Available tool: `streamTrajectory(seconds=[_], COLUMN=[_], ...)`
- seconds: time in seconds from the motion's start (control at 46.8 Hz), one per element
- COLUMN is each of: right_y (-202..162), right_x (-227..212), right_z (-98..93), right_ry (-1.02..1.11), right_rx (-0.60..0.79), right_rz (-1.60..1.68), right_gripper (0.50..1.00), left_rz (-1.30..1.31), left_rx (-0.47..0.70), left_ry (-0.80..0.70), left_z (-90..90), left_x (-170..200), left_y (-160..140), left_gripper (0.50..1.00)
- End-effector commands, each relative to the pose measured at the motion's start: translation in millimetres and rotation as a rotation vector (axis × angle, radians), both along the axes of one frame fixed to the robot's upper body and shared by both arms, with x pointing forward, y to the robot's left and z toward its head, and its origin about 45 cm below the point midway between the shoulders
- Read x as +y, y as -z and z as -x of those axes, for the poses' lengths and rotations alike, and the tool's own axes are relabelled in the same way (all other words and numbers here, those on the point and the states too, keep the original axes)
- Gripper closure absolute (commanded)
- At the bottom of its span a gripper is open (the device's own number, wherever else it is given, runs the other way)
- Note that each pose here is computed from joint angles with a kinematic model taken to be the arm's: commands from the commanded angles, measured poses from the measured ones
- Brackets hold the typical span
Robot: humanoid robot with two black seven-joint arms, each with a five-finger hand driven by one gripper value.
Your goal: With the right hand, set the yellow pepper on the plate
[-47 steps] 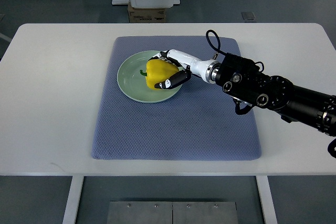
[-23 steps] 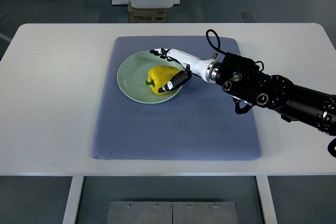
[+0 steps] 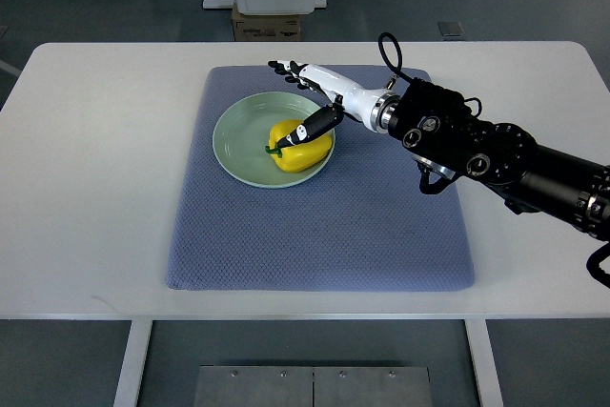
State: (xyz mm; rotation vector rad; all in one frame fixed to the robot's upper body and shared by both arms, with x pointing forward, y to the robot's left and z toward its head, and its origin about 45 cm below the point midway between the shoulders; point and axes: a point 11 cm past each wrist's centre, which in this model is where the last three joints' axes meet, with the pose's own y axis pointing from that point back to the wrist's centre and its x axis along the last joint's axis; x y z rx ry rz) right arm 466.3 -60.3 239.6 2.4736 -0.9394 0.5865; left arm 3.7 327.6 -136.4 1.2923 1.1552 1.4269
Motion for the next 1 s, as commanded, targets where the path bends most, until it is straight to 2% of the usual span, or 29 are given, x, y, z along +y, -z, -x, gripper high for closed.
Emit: streamTrajectory(seconds=[0.0,0.192,0.641,0.982], right_y=[-5.4,-23.8,-44.0,-35.7], right_x=[0.5,0.4,-87.0,-125.8], right_z=[-2.4,-11.1,-41.1,-43.6], right_ry=[0.013,0.070,0.319,0.445], right_rx=[-0.002,0.011,0.027,0.067], right_rz=[-0.027,-0.122,-0.312,-0.446], right_gripper=[0.502,0.502,0.505,0.502], left_rz=[0.000,0.000,0.000,0.000], left_rx=[0.000,0.000,0.000,0.000], left_ry=[0.000,0.000,0.000,0.000], left_z=[0.0,0.0,0.0,0.0], left_x=[0.0,0.0,0.0,0.0], left_y=[0.0,0.0,0.0,0.0], left_gripper=[0.500,0.500,0.500,0.500])
